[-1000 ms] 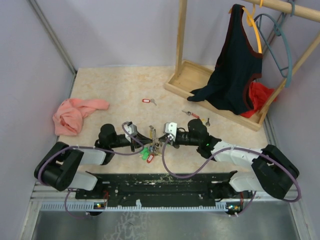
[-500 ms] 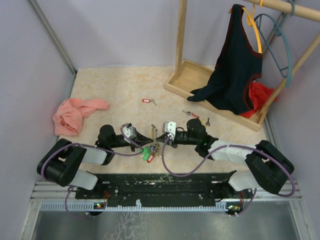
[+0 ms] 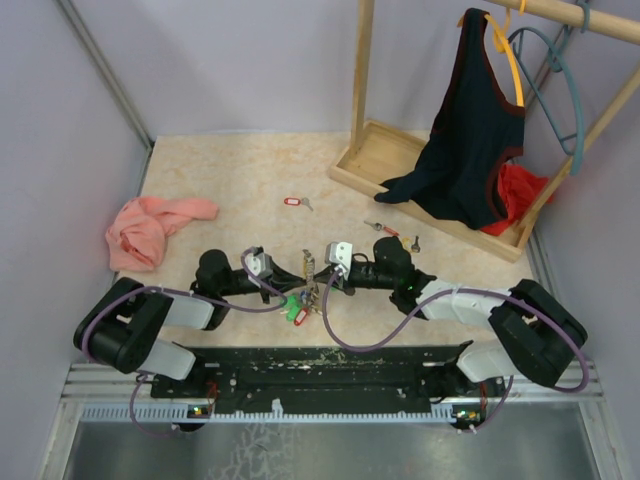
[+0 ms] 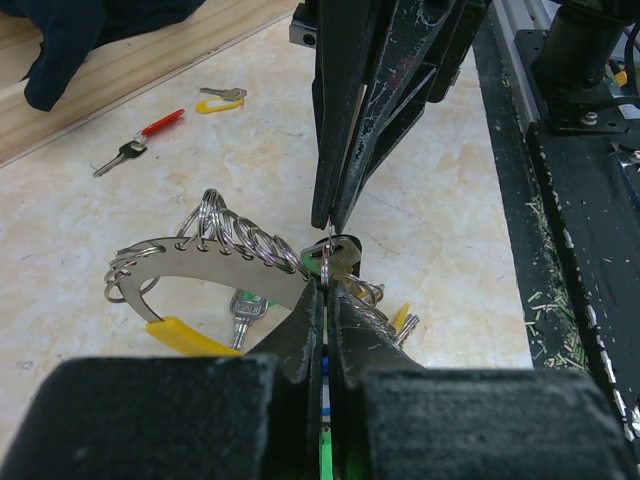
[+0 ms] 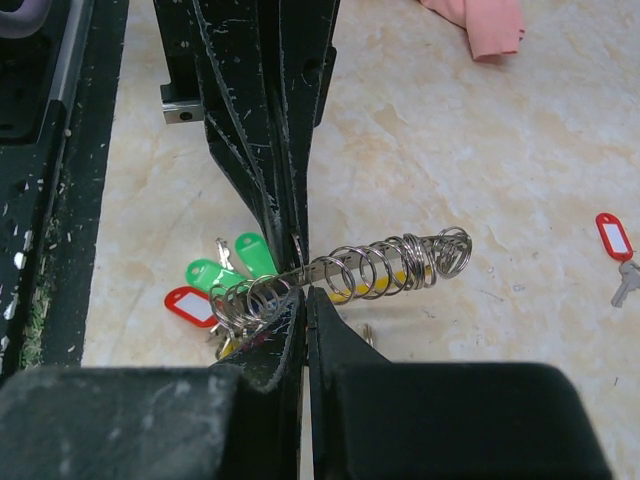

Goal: Put the keys on the keyring

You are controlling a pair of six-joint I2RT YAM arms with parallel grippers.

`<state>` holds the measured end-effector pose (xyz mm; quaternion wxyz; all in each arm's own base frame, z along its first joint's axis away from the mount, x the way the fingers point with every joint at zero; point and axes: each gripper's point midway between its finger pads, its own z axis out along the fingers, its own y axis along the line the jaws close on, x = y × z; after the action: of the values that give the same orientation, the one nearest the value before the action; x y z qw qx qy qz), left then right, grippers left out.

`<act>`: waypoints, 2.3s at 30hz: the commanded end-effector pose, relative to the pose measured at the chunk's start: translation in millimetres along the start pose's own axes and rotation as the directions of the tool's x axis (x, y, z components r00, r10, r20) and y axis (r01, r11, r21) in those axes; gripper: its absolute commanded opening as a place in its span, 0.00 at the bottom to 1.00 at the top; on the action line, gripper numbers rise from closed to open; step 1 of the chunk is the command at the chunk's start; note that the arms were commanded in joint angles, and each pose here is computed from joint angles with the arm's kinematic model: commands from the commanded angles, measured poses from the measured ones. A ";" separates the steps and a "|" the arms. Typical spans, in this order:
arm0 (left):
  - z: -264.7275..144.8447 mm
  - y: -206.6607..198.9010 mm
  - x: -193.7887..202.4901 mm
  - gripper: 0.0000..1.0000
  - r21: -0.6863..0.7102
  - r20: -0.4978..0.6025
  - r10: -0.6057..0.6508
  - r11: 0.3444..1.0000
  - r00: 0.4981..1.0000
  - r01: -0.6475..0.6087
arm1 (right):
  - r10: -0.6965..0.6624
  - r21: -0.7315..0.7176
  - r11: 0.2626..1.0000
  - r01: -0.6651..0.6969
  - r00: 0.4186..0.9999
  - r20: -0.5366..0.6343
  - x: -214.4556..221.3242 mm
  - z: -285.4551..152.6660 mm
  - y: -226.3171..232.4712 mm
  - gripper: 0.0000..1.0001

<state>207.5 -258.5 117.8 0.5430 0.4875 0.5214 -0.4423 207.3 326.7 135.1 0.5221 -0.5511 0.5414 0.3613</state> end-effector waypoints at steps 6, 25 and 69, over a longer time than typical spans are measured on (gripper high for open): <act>-0.7 -6.4 -12.2 0.00 0.043 0.038 0.040 0.998 0.998 -0.042 | -0.039 0.011 0.999 0.039 0.996 0.076 -30.3 7.5 -14.5 0.00; -1.7 -3.6 -12.0 0.00 0.020 0.031 0.048 0.999 0.998 -0.048 | -0.019 0.021 1.000 0.018 0.999 0.051 -27.5 2.7 -16.5 0.00; -3.2 -0.9 -12.4 0.00 -0.006 0.028 0.048 0.999 0.998 -0.048 | 0.107 0.088 0.990 -0.108 0.994 0.021 -33.7 -3.7 -26.1 0.00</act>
<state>201.6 -258.9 122.4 0.5386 0.4912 0.5134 -0.4527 207.6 331.8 143.1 0.5007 -0.5291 0.5600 0.3947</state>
